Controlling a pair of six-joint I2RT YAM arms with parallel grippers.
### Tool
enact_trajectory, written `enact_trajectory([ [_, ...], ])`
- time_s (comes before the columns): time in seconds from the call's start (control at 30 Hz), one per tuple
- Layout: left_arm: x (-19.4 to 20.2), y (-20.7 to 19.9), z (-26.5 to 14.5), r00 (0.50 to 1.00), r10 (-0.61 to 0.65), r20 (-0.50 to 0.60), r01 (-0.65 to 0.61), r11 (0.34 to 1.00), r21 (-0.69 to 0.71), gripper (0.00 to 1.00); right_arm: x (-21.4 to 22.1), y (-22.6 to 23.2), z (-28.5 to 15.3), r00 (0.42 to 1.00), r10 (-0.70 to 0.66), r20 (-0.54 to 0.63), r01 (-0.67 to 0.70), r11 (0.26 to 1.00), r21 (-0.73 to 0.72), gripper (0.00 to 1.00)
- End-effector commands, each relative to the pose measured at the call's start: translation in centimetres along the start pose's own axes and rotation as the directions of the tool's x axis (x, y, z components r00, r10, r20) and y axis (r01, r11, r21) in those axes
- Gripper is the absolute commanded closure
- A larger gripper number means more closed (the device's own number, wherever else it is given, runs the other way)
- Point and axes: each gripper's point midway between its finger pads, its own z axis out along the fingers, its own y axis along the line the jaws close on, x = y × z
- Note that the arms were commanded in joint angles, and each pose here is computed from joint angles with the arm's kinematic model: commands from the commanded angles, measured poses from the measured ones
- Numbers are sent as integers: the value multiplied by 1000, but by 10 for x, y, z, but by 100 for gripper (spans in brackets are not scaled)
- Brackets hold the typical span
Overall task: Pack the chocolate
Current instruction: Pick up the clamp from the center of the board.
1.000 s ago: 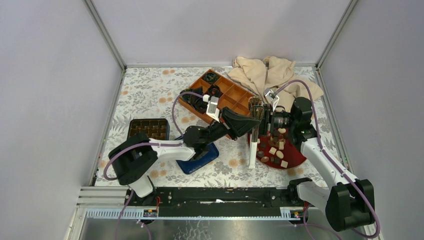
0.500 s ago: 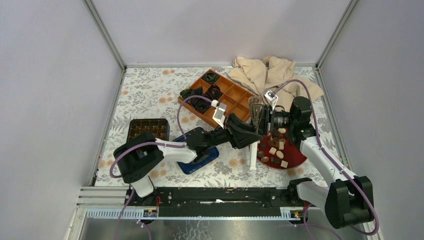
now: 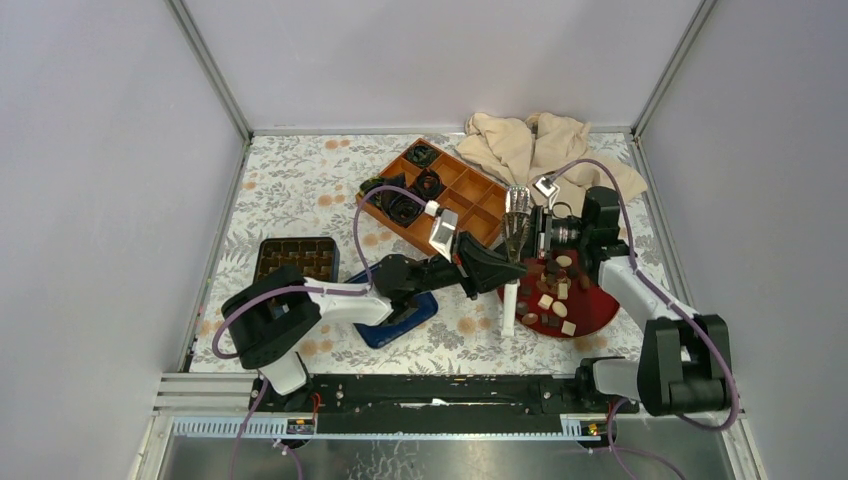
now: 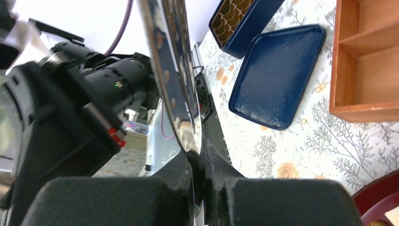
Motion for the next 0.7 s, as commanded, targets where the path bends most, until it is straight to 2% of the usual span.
enact_trajectory([
  [0.0, -27, -92, 13, 995, 91, 43, -100, 935, 339, 100, -25, -33, -3, 997, 31, 71, -37, 996, 85, 100],
  [0.2, -12, -49, 16, 999, -11, 42, 3, 981, 193, 100, -26, -14, -5, 995, -64, 76, 60, 997, 55, 100],
  [0.3, -12, -44, 20, 998, -37, 41, 29, 982, 186, 100, -25, -10, -7, 992, -96, 77, 91, 994, 60, 100],
  [0.5, -17, -49, 26, 996, -73, 43, 63, 976, 209, 100, -23, -15, -5, 997, -60, 51, 58, 998, 35, 100],
  [0.53, -18, -45, 24, 996, -79, 52, 67, 979, 190, 97, -23, -12, -5, 996, -71, 49, 70, 997, 23, 100],
  [0.57, -18, -41, 22, 994, -86, 62, 75, 984, 165, 88, -24, -6, -6, 995, -88, 51, 88, 996, 7, 100],
  [0.6, -20, -36, 18, 993, -92, 78, 81, 988, 135, 71, -24, 1, -7, 992, -109, 56, 110, 994, -7, 100],
  [0.67, -24, -25, 8, 989, -91, 115, 84, 994, 63, 47, -25, 14, -9, 987, -149, 55, 150, 988, -30, 100],
])
